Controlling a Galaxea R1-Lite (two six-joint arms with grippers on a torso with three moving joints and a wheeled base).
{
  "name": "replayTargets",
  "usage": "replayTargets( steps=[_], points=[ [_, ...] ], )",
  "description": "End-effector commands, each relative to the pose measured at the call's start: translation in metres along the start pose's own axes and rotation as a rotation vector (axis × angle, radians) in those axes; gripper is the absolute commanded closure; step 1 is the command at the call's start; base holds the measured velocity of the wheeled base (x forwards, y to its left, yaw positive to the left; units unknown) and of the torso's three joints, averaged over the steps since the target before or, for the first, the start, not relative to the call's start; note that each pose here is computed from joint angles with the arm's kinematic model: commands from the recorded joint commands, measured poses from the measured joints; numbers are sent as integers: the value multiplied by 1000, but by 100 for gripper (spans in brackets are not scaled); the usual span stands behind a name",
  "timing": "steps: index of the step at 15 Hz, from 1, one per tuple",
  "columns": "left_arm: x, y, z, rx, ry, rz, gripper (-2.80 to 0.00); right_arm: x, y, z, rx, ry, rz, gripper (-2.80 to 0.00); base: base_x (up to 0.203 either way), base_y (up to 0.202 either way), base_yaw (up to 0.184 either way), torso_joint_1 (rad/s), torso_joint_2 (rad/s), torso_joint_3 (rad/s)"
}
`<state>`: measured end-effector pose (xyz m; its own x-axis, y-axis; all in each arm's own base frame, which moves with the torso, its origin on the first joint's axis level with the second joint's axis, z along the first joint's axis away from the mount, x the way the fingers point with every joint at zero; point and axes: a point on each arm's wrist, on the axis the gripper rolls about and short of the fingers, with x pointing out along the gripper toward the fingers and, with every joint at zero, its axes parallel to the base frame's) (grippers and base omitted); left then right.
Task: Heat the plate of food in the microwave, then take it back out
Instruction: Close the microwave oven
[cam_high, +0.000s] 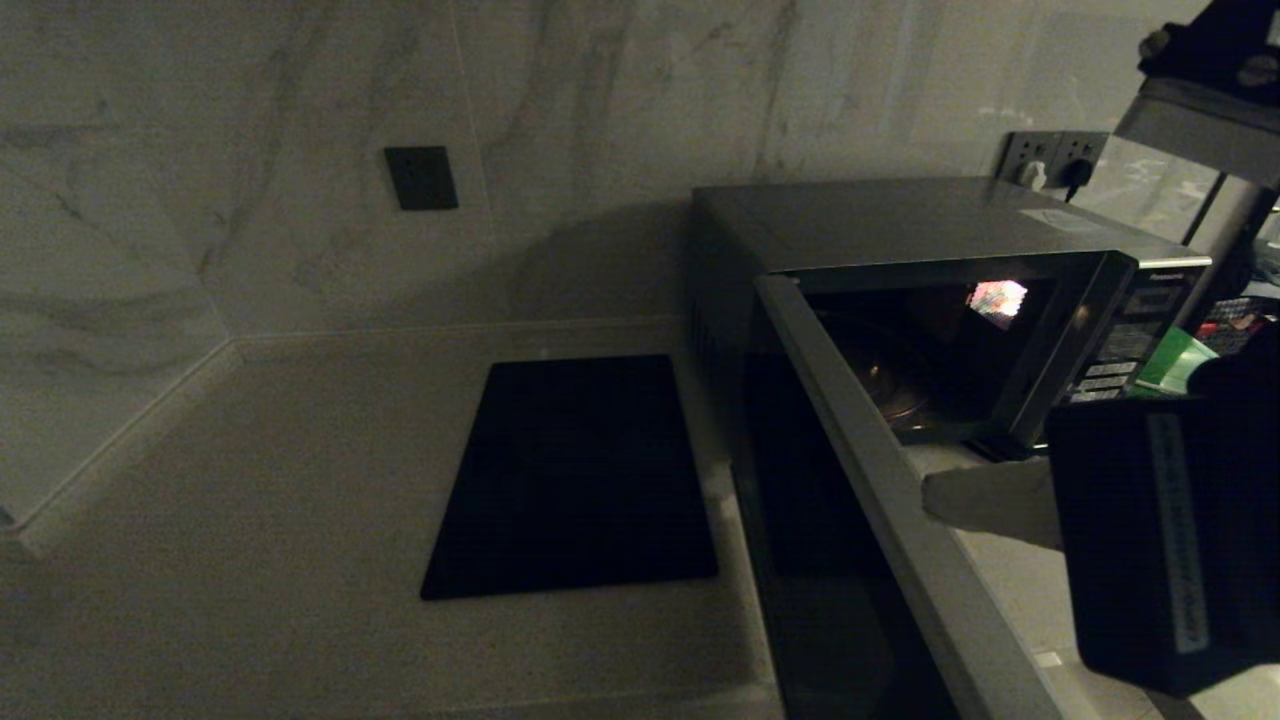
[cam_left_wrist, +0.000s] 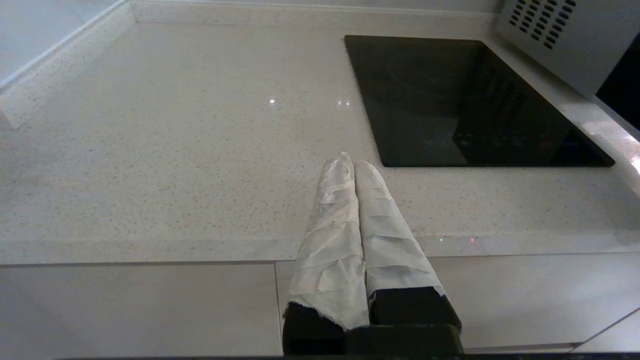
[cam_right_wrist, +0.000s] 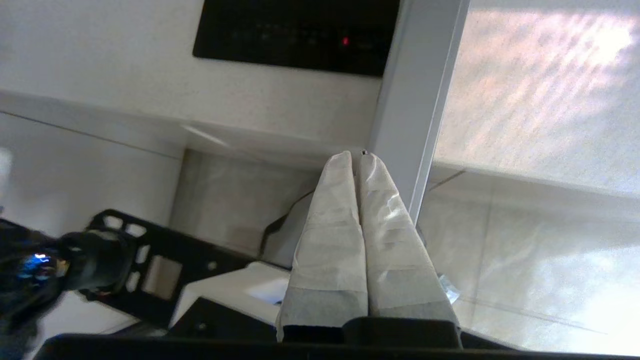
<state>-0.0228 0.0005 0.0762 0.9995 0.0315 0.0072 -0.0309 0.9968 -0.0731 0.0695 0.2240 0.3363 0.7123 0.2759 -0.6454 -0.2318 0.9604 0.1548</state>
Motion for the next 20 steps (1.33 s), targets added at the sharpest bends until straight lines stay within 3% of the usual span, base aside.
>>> replayTargets(
  steps=[1, 8, 11, 14, 20],
  points=[
    [0, 0, 0, -1, 1, 2, 0, 5, -2, 3, 38, 6, -40, 0, 0, 0, 0, 0, 0, 0],
    [0, 0, 0, -1, 1, 1, 0, 24, -43, 51, 304, -119, -152, 0, 0, 0, 0, 0, 0, 0],
    [0, 0, 0, -1, 1, 1, 0, 25, -54, 75, 398, -224, -105, 0, 0, 0, 0, 0, 0, 0],
    [0, 0, 0, -1, 1, 1, 0, 20, -57, 87, 406, -260, -14, 0, 0, 0, 0, 0, 0, 0],
    [0, 0, 0, -1, 1, 1, 0, 43, -42, 84, 371, -126, 85, 0, 0, 0, 0, 0, 0, 0]
  ],
)
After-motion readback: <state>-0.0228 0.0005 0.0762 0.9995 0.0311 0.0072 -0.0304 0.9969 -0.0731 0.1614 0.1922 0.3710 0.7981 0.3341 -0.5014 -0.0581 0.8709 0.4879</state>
